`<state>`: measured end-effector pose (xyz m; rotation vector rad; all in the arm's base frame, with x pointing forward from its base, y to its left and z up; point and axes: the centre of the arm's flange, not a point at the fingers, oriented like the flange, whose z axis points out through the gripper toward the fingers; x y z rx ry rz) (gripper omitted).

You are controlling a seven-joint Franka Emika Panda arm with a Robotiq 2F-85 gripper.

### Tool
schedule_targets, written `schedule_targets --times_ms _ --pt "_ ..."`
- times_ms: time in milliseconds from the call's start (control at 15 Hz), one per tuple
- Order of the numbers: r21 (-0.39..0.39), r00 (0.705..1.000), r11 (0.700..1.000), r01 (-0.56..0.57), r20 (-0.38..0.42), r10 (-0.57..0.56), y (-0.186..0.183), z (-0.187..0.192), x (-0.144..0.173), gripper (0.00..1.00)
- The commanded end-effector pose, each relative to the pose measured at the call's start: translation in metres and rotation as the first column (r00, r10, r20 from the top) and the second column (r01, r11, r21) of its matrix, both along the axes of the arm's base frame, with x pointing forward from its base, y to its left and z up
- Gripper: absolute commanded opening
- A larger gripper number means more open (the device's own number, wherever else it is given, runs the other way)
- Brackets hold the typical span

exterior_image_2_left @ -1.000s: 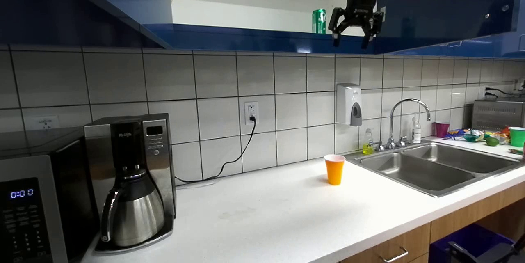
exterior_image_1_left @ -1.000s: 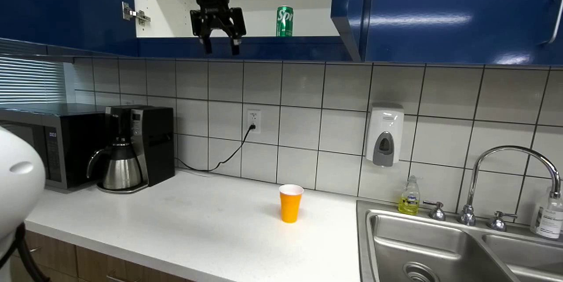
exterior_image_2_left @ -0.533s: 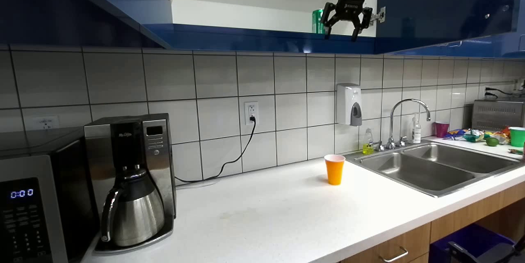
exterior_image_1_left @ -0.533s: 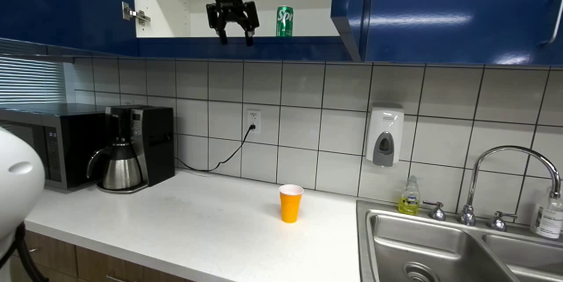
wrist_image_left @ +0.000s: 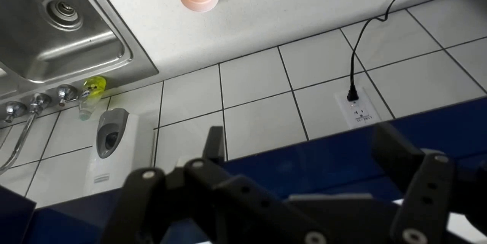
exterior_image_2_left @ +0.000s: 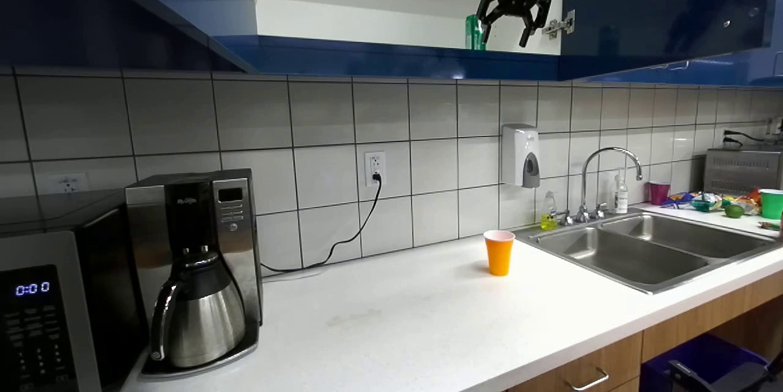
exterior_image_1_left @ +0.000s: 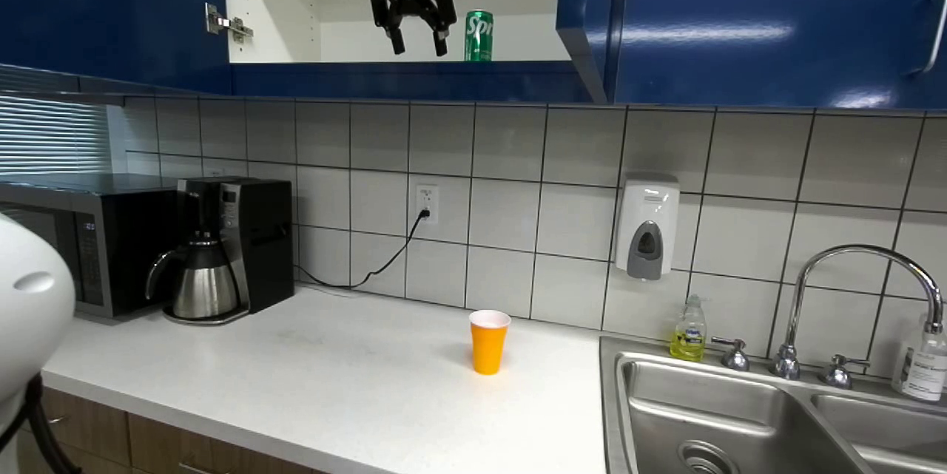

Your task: Remove the can from the cabinet

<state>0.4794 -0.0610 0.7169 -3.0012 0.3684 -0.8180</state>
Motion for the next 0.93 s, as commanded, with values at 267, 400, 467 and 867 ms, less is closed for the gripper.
schedule_targets --times_ms 267,400,467,867 --pt "0.014 0.996 0.999 0.033 0.078 -0.034 -0.014 0.036 0.038 1.0" --pt "0.011 0.994 0.999 0.038 0.102 -0.039 -0.015 0.042 0.049 1.0" --pt "0.009 0.993 0.999 0.039 0.115 -0.039 -0.016 0.045 0.055 1.0" --pt "-0.005 0.983 0.999 0.054 0.176 -0.052 -0.016 0.056 0.088 1.0"
